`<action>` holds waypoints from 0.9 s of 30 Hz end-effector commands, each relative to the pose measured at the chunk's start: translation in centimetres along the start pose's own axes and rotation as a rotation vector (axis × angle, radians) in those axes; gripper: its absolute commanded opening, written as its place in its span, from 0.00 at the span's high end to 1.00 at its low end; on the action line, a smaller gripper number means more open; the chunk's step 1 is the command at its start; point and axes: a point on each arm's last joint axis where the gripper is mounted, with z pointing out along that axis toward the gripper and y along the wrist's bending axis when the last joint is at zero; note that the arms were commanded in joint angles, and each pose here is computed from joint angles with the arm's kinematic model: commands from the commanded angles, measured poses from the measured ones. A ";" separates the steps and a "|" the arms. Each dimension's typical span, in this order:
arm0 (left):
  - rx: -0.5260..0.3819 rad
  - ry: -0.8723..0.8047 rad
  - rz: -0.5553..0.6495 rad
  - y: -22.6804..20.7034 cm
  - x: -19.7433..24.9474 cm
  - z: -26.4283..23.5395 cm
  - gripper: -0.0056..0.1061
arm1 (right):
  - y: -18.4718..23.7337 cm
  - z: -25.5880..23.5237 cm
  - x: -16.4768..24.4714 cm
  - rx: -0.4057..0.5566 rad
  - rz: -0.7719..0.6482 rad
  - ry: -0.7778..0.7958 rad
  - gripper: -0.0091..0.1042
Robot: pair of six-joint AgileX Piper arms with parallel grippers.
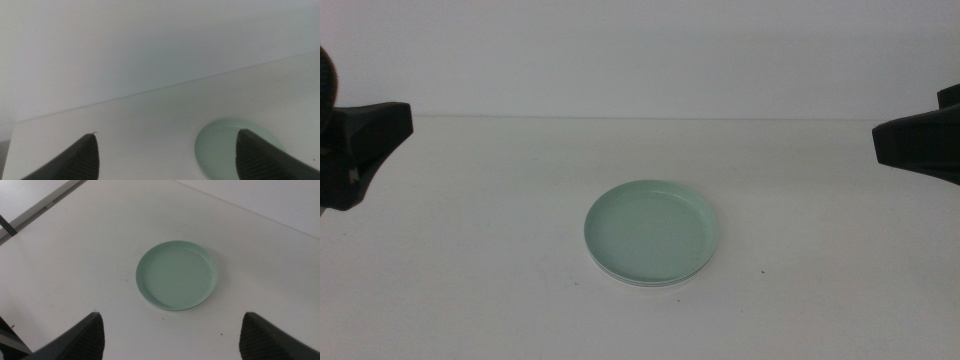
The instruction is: Stack the three bowls on top of each other.
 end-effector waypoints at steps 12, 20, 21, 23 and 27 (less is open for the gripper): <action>-0.032 0.000 0.037 0.3 0.1 0.0 0.11 | -2.3 1.5 1.9 0.248 -0.107 -0.260 0.10; -0.179 -0.160 -0.053 2.1 2.5 0.1 0.11 | -4.5 1.5 6.7 0.433 -0.064 -0.316 0.10; -0.207 -0.151 -0.035 2.2 3.5 0.0 0.11 | -4.9 1.2 7.7 0.472 -0.044 -0.310 0.10; -0.238 -0.120 0.001 2.2 5.6 -0.6 0.11 | -5.3 0.7 9.5 0.543 -0.008 -0.303 0.10; -0.235 -0.106 -0.002 1.6 10.0 -1.5 0.11 | -5.1 -0.1 13.7 0.665 0.026 -0.344 0.10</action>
